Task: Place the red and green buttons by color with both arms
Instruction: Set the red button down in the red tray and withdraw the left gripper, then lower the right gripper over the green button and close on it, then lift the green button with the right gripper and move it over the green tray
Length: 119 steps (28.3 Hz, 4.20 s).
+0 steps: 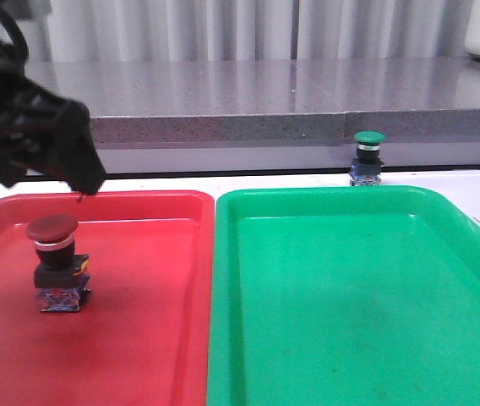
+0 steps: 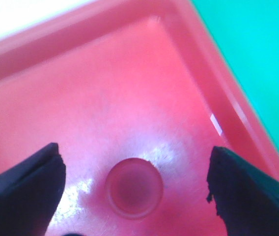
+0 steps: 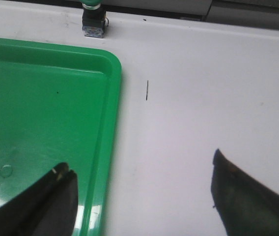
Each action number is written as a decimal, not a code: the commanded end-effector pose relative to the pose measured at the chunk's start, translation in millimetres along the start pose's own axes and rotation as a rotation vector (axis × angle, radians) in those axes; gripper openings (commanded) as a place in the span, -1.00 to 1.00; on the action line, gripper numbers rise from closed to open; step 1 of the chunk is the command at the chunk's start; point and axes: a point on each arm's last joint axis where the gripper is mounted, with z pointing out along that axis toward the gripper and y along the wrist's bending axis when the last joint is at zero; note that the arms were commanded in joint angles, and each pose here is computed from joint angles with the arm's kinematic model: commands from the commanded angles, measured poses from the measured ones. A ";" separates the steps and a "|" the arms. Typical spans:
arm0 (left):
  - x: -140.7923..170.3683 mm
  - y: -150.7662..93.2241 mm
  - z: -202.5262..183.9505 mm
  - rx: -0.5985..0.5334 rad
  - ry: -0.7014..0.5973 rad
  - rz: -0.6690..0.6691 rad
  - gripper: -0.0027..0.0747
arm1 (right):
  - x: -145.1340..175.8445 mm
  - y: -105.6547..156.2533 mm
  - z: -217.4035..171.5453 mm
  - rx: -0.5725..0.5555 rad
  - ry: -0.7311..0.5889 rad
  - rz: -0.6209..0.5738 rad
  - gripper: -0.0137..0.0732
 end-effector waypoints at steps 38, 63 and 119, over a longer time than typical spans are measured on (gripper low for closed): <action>46.0 -9.0 -180.2 0.050 -0.485 0.020 0.53 | -66.0 14.3 41.7 -0.124 0.007 -0.010 0.65; 46.0 -9.0 -180.2 0.050 -0.485 0.020 0.53 | -145.3 50.8 233.0 -0.166 0.066 -0.001 0.65; 46.0 -9.0 -180.2 0.050 -0.485 0.020 0.53 | -203.3 75.8 191.7 -0.233 0.190 -0.148 0.00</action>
